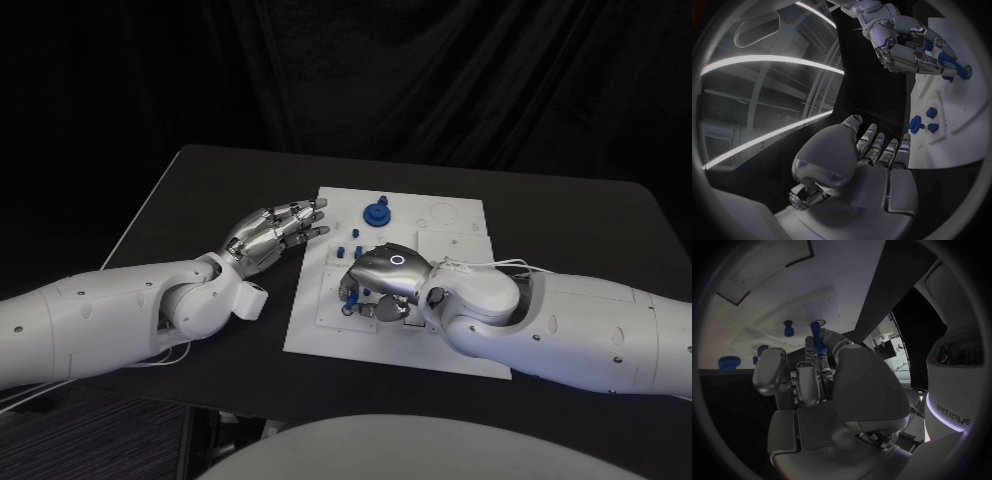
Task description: Assemble the parts on the task board
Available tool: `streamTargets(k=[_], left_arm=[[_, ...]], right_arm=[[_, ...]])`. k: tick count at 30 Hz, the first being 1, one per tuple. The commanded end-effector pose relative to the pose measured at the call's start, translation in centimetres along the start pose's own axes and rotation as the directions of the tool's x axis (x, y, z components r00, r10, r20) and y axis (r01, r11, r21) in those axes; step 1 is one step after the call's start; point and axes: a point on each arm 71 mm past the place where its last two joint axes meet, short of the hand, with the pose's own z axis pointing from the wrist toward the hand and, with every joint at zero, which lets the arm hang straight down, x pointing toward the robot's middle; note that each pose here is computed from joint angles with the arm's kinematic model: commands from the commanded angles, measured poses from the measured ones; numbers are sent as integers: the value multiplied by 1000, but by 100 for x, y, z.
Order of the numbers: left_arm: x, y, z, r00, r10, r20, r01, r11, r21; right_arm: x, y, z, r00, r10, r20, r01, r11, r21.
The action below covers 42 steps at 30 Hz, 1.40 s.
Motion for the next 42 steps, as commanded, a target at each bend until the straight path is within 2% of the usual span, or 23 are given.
streamTargets(k=[1, 25, 42], left_arm=[[20, -1, 6, 1000, -13, -14, 13, 1000, 15], [15, 23, 7, 1000, -13, -13, 13, 1000, 4], [17, 34, 11, 1000, -15, -14, 15, 1000, -3]], right_arm=[[47, 1, -4, 1000, -5, -19, 5, 1000, 10], [47, 59, -6, 1000, 1, -17, -1, 1000, -11], [101, 27, 5, 997, -6, -83, 7, 1000, 19]])
